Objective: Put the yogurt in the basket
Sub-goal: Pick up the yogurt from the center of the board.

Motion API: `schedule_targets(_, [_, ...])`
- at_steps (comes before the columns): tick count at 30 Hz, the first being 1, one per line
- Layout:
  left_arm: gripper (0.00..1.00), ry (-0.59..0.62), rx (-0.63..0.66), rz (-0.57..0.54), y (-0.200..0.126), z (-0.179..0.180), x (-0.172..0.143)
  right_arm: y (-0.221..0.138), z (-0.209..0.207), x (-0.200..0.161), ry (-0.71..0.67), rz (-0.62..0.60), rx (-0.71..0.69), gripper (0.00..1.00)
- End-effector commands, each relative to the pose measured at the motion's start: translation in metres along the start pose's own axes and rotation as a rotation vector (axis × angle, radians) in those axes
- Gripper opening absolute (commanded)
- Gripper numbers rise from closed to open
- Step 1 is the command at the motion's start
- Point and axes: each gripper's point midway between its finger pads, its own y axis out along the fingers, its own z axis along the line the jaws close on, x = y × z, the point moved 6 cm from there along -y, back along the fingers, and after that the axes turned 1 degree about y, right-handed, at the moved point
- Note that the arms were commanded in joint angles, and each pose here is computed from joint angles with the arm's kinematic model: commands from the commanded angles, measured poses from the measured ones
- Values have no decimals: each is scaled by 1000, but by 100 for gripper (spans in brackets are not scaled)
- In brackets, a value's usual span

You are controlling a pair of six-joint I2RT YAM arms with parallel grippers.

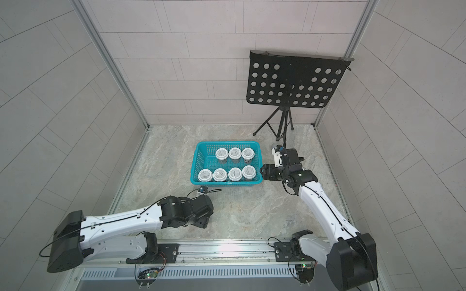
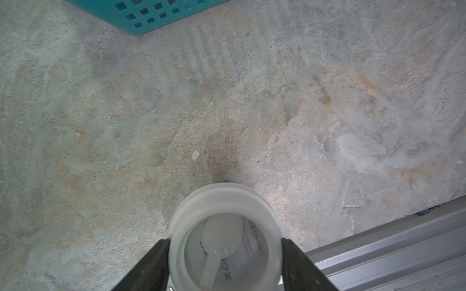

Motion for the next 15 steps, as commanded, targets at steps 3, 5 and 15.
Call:
schedule_targets(3, [73,26,91,89,18,13,-20,-1,-4,-5,11,6,-9,79])
schedule_targets(5, [72,27,97,91,19,14,-21,0,-4,-6,12,9,-10,79])
schedule_targets(15, [73,36,130,121,29,17,-27,1,-5,-6,15,14,-11,79])
